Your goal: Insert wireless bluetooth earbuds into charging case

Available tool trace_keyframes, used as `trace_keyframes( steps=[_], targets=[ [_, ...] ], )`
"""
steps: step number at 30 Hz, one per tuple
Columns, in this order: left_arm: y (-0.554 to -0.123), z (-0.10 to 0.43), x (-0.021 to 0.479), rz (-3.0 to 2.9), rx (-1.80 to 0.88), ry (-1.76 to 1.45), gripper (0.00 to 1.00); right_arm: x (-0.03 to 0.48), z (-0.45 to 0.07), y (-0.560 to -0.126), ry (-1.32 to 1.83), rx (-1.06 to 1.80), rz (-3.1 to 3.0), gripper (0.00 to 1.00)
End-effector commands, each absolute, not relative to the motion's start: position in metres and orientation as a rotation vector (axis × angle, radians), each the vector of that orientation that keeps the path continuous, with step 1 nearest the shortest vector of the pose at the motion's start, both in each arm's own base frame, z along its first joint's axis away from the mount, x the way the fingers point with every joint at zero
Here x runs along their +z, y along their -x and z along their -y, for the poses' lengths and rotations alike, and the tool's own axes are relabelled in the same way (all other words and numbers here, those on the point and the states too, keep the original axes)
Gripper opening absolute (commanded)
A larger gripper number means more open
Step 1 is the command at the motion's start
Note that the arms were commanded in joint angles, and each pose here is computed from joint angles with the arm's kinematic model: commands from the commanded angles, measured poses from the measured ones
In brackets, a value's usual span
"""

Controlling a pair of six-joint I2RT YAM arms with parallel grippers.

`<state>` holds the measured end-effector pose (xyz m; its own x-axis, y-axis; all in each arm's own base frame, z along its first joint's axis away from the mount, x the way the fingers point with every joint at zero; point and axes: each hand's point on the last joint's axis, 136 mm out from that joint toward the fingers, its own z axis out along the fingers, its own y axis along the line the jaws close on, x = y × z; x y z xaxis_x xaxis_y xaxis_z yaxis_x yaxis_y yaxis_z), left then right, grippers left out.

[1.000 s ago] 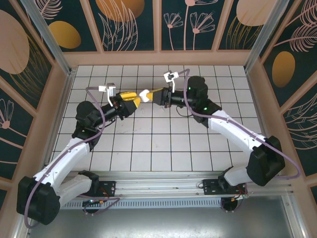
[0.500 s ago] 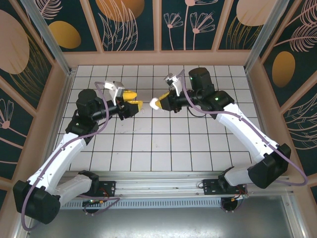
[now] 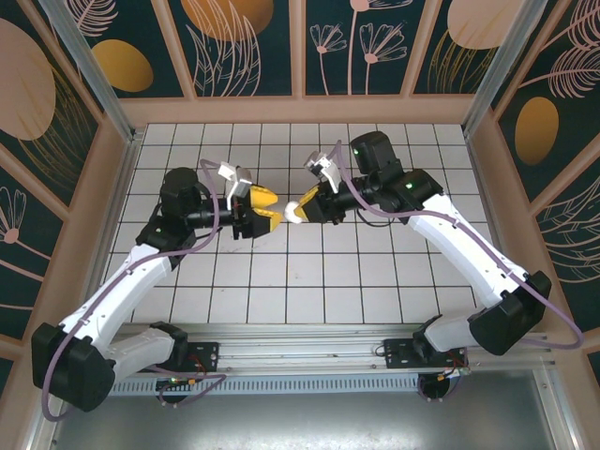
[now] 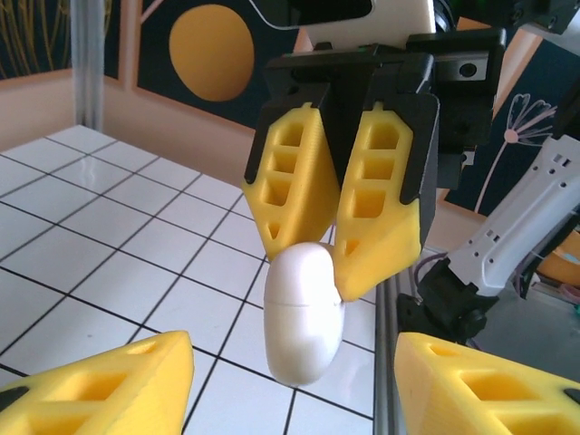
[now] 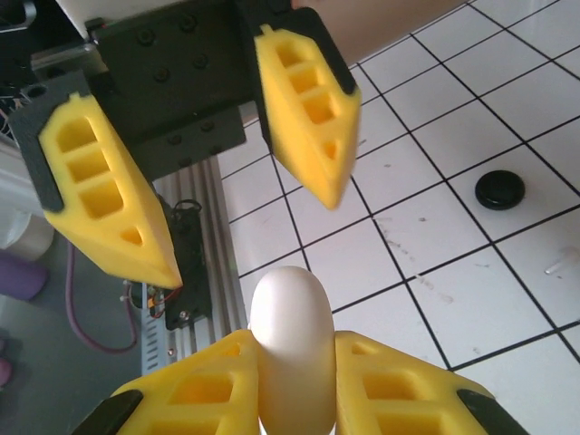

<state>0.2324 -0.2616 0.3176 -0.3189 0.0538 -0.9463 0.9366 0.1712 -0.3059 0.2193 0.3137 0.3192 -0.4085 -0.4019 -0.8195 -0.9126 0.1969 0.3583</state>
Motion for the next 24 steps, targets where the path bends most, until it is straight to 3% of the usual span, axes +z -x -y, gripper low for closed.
trace_keyframes(
  steps=[1, 16, 22, 24],
  targets=[
    [-0.224, 0.271, 0.313, -1.539, -1.305, -1.041, 0.59, 0.331, -0.319, -0.211, 1.275, 1.201, -1.847, 0.21],
    [-0.216, 0.282, 0.298, -1.565, -1.394, -1.099, 0.46, 0.338, -0.322, -0.206, 1.293, 1.231, -1.820, 0.22],
    [-0.214, 0.283, 0.302, -1.547, -1.427, -1.102, 0.45, 0.336, -0.323, -0.204, 1.303, 1.236, -1.823, 0.22],
    [-0.215, 0.283, 0.303, -1.544, -1.432, -1.098, 0.40, 0.334, -0.324, -0.205, 1.302, 1.236, -1.827, 0.22]
  ],
)
